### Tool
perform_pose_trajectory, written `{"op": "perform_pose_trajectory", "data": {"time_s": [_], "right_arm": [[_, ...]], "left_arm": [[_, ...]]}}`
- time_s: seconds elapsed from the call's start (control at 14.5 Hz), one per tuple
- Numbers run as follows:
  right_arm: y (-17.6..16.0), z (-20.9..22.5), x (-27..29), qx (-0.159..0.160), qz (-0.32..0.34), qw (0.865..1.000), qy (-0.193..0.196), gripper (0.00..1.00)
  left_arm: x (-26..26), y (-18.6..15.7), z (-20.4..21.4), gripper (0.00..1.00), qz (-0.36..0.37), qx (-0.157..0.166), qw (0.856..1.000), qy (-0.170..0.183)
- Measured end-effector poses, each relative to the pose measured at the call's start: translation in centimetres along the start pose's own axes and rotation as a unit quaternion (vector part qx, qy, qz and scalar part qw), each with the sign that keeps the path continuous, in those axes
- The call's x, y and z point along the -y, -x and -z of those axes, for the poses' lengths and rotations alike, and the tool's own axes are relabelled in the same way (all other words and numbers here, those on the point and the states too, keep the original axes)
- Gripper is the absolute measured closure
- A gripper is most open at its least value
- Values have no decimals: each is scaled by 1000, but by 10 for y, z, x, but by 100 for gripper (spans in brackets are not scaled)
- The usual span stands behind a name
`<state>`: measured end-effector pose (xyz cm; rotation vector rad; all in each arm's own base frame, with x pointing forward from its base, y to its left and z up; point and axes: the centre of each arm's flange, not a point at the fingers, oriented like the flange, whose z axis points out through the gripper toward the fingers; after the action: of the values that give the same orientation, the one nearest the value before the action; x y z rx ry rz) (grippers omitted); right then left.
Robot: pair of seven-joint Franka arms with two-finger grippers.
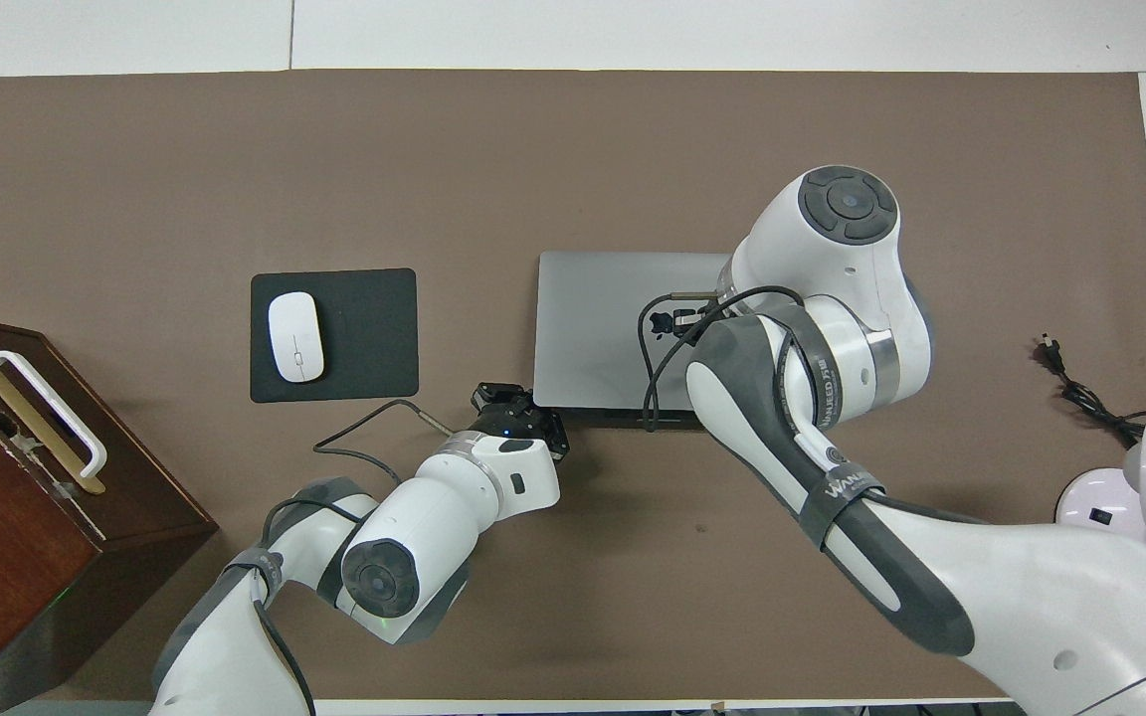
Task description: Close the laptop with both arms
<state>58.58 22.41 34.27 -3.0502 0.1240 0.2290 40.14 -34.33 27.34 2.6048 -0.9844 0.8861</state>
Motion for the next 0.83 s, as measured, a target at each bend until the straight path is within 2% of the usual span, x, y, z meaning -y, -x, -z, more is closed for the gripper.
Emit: {"op": "perform_pose_trajectory", "data": {"time_s": [0.83], "right_arm": [[0, -6, 0, -1, 0, 1000, 0, 99]], "left_arm": [[0, 1, 1, 99, -1, 0, 1000, 0]]}}
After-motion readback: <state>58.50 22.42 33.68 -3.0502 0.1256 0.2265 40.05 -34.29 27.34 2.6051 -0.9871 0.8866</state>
